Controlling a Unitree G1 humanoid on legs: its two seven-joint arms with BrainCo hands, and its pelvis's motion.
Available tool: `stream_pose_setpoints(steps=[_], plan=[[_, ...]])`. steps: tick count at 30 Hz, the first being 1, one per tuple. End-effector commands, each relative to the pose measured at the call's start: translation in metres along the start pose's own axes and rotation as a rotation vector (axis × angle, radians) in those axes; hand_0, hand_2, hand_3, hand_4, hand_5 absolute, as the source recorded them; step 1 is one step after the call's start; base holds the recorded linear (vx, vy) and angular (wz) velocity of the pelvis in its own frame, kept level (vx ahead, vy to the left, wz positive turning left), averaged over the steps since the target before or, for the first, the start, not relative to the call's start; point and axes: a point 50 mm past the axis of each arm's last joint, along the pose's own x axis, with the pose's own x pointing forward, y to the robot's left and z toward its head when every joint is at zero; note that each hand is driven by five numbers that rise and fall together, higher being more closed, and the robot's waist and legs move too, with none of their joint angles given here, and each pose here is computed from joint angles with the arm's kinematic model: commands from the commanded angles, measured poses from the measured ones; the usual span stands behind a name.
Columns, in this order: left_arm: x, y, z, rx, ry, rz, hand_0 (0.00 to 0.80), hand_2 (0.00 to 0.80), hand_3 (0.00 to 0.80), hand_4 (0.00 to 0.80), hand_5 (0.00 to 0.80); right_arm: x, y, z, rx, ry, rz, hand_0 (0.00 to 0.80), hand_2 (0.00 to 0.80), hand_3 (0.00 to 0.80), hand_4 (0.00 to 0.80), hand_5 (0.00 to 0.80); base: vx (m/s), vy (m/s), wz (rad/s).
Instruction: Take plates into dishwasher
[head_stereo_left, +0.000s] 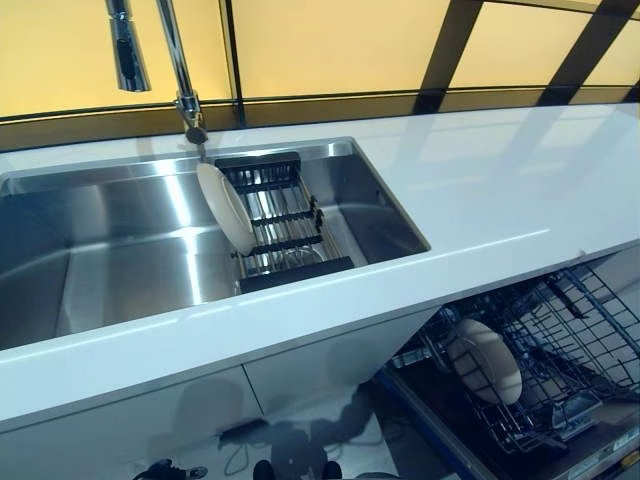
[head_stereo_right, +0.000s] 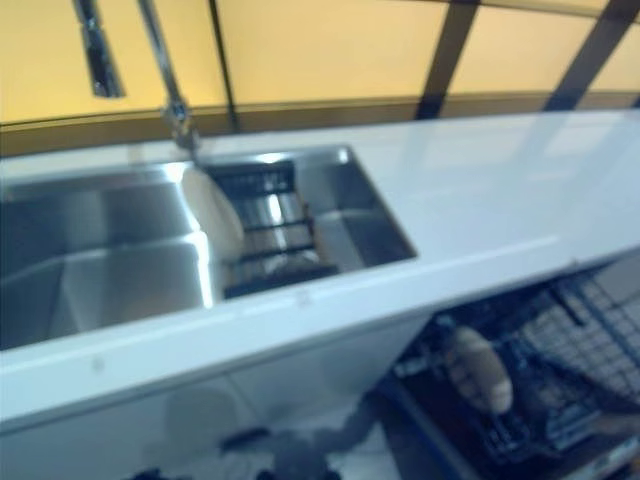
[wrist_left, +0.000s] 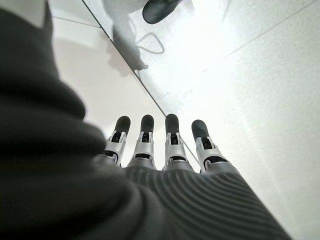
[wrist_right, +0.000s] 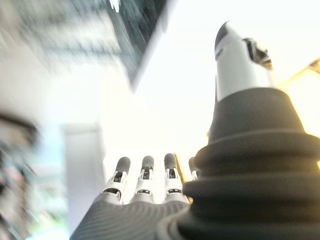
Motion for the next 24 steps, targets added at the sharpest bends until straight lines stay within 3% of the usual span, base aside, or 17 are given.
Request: stream_pose_setpoints(steps=[1, 12, 15, 24], plan=[[0.001, 0.023, -0.005, 0.009, 0.014, 0.069, 0.0, 0.0, 0.0, 0.0, 0.0, -0.016, -0.041, 0.048, -0.084, -0.224, -0.222, 0.0, 0.0, 0.0, 0.0, 0.0, 0.001, 0.021, 0.14], [0.0, 0.008, -0.006, -0.007, 0.038, 0.039, 0.0, 0.0, 0.0, 0.0, 0.0, -0.046, -0.012, 0.167, -0.313, -0.781, -0.357, 0.0, 0.0, 0.0, 0.0, 0.0, 0.021, 0.03, 0.21], [-0.001, 0.007, -0.009, -0.014, 0.047, 0.04, 0.0, 0.0, 0.0, 0.0, 0.0, -0.051, -0.003, 0.18, -0.381, -0.827, -0.384, 0.0, 0.0, 0.0, 0.0, 0.0, 0.031, 0.023, 0.21], [-0.001, 0.015, -0.015, -0.031, 0.073, 0.076, 0.0, 0.0, 0.0, 0.0, 0.0, -0.083, 0.013, 0.227, -0.81, -0.982, -0.61, 0.0, 0.0, 0.0, 0.0, 0.0, 0.02, 0.0, 0.18]])
